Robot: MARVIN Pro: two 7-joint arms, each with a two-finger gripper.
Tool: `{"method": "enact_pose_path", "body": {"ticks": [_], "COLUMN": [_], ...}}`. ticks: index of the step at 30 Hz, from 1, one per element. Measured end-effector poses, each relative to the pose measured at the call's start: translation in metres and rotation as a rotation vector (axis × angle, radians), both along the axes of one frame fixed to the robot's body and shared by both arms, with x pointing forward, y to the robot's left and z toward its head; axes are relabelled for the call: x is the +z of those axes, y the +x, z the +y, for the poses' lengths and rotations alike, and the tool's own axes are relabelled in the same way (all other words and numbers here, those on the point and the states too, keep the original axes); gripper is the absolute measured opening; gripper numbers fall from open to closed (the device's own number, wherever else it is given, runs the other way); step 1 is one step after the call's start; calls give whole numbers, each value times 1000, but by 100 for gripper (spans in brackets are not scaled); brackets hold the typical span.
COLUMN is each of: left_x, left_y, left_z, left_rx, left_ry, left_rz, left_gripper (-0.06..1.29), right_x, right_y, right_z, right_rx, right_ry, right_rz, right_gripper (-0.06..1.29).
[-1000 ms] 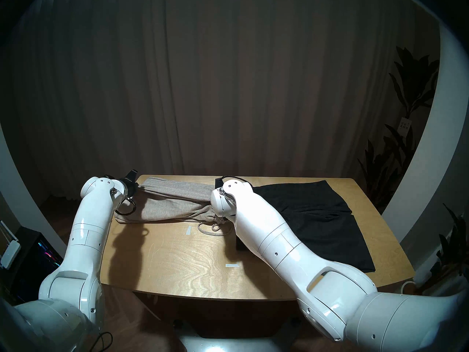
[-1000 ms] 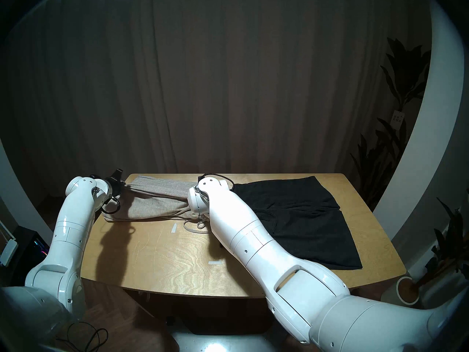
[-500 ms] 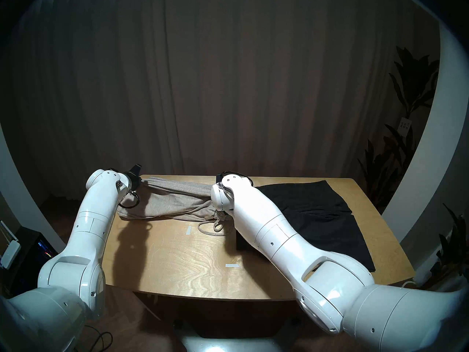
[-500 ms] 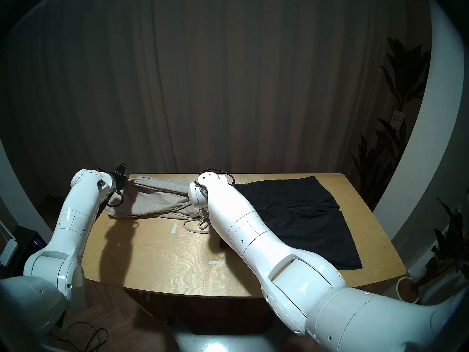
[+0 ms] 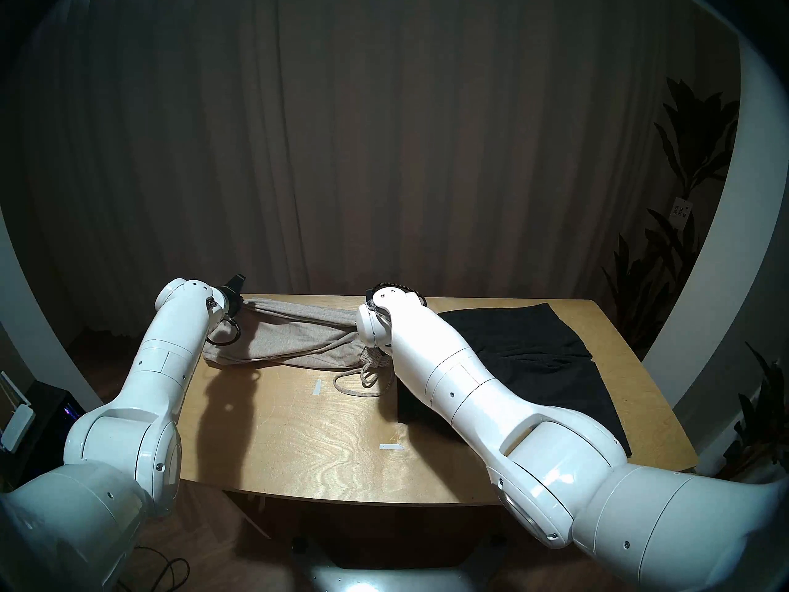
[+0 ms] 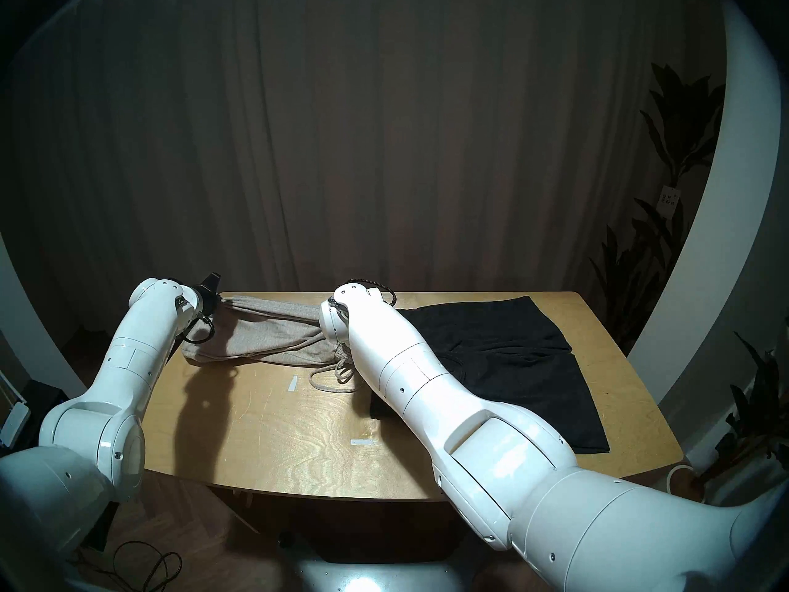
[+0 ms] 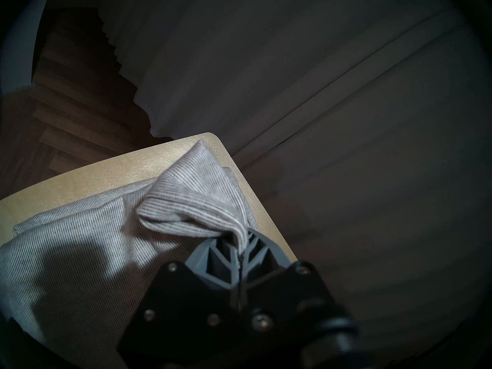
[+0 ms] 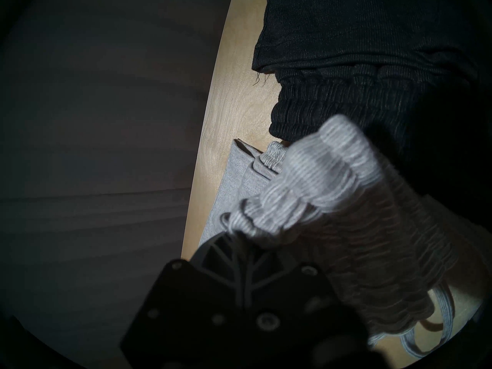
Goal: Fold pants twice and stack them
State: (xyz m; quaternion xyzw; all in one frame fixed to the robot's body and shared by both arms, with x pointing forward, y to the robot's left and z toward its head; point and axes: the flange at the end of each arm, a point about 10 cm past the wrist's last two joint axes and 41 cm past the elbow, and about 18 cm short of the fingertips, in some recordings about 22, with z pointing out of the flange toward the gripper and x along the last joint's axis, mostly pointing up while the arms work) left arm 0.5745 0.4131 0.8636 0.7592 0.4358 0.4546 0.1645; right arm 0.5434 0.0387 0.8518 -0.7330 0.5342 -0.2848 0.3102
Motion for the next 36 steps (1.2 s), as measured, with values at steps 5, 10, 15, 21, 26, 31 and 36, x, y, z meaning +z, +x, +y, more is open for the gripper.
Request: {"method": "enact_pose_path", "body": {"ticks": [5,10,15,21,26,31,36], "left_x": [1,2,2,1,2,5,8], "left_y": [7,12,18,22,26,29,32], "left_z": [-4,-9,-14,-20,-24,-27,-28], "left_rx": [-4,-11,-17,-23,-28,-31,-34], "left_ry": [13,25,38,53,69,83,98], "left_rz": [14,24,36,51,60,63,66], "left_gripper": [-2,-2,-2,-2,-2,-2,-2], "right_x": [-2,-4,-5,-6,-5,-4,-4], "right_y": [4,8,12,16,19,22,24], "right_z": [-2,-4,-7,-10,-12,-13,-13], "right_rx": [-2,-6,-11,-18,-25,-29,-33], "right_ry": [-12,-22,-32,-40,-46,-49,-52], "right_rz": [3,6,10,11,12,12,13], "right_gripper": [-3,-3,-3,-3,-3,-3,-3]}}
